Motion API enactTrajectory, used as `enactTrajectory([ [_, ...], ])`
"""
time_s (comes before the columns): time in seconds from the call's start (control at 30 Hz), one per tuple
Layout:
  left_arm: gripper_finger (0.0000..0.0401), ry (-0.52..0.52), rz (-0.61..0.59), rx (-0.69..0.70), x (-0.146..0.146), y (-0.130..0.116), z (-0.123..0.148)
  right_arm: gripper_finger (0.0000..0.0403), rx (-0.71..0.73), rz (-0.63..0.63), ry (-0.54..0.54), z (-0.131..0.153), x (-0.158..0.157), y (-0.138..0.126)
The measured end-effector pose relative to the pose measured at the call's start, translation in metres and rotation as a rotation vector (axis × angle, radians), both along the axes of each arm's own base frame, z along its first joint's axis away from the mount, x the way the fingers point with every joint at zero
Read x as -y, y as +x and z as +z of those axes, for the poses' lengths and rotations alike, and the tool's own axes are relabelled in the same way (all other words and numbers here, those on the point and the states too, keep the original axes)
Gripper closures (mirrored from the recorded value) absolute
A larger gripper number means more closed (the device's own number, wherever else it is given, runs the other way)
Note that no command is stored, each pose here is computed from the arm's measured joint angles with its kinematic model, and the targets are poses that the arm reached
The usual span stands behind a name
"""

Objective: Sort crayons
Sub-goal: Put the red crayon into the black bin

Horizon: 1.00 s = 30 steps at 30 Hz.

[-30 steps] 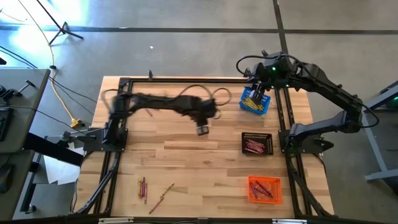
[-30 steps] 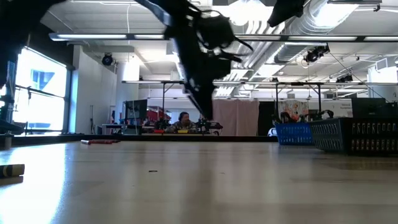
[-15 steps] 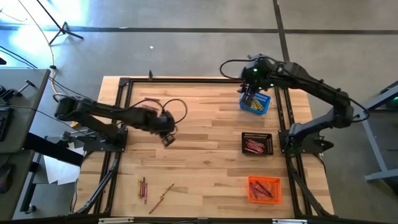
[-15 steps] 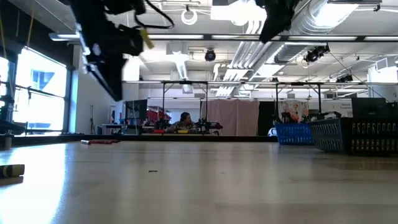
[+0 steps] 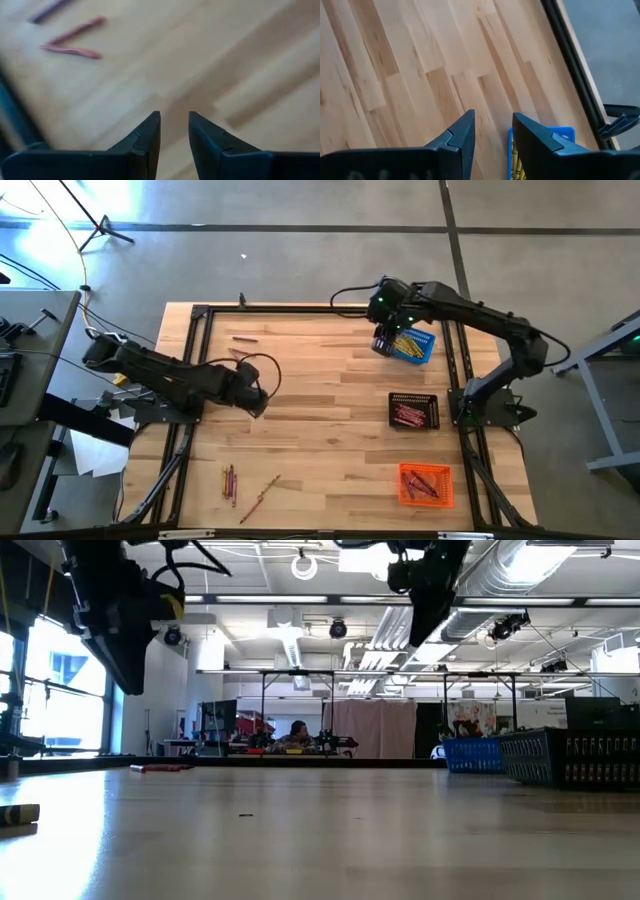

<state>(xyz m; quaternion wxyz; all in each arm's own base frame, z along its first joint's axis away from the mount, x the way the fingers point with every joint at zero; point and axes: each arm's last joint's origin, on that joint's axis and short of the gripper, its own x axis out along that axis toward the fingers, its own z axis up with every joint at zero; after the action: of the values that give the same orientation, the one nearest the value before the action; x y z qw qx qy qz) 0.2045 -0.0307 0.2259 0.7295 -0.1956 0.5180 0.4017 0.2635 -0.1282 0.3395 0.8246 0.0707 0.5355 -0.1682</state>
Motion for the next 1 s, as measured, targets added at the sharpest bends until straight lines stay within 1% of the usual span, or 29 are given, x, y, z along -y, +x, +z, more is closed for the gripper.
enactTrajectory([
  [0.07,0.0316,0.044,0.053,-0.036,-0.009,-0.002,-0.001,0.0286,-0.018,0.002,0.008,-0.006,0.002,0.004],
  [0.13,0.0316,0.091,0.147,-0.052,-0.021,-0.004,-0.001,0.0286,-0.032,0.004,0.015,-0.010,0.004,0.008],
  [0.2,0.0316,0.105,0.224,-0.066,-0.034,-0.005,-0.001,0.0286,-0.044,0.005,0.021,-0.014,0.005,0.010],
  [0.23,0.0316,0.108,0.241,-0.072,-0.041,-0.005,-0.001,0.0286,-0.049,0.006,0.024,-0.016,0.006,0.012],
  [0.33,0.0316,0.114,0.177,-0.135,-0.058,-0.005,-0.001,0.0286,-0.064,0.023,0.024,-0.019,0.007,0.014],
  [0.5,0.0316,0.084,-0.021,-0.218,-0.087,0.000,-0.005,0.0286,-0.065,0.032,0.020,-0.019,0.007,0.014],
  [0.57,0.0316,0.069,-0.073,-0.222,-0.100,0.004,-0.008,0.0286,-0.068,0.046,0.015,-0.019,0.007,0.014],
  [0.73,0.0316,0.000,-0.127,-0.245,-0.132,0.008,-0.021,0.0286,-0.070,0.055,0.011,-0.019,0.007,0.014],
  [0.83,0.0316,-0.051,-0.148,-0.300,-0.146,0.007,-0.034,0.0286,-0.079,0.055,0.016,-0.020,0.007,0.014],
  [1.0,0.0316,-0.108,-0.206,-0.407,-0.164,0.008,-0.056,0.0286,-0.083,0.076,0.008,-0.020,0.007,0.014],
])
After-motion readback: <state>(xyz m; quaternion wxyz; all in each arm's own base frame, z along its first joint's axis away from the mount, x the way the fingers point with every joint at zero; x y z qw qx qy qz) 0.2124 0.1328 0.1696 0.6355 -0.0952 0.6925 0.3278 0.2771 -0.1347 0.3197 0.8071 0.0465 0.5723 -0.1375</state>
